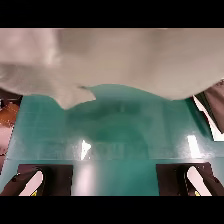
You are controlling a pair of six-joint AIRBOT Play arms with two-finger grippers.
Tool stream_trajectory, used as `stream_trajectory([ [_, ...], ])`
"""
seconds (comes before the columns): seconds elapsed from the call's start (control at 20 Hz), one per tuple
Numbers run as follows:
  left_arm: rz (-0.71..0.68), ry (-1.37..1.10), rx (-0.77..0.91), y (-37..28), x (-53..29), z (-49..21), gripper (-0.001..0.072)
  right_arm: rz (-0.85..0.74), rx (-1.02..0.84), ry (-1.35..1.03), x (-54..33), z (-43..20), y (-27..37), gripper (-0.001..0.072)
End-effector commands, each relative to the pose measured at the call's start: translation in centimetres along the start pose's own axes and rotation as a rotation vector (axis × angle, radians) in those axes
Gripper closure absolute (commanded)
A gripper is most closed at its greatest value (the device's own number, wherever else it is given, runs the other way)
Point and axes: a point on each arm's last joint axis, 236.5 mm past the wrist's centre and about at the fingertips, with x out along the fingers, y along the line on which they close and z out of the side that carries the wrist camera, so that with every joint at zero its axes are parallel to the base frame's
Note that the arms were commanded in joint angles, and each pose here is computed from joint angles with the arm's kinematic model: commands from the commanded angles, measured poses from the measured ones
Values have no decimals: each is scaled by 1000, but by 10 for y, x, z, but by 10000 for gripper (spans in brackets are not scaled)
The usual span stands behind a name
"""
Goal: Fold the shirts.
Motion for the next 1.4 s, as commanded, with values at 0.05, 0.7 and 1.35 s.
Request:
stream_trajectory([
  [0.05, 130, -30, 96, 8, -28, 16, 685, -140, 23, 0, -18, -12, -16, 696],
  [0.7, -74, 1213, -825, 93, 63, -504, 684, -12, 350, 1261, 162, -341, -85, 697],
  [1.35, 96, 884, -661, 163, 165, -596, 684, -35, 347, 869, 342, -409, -72, 697],
])
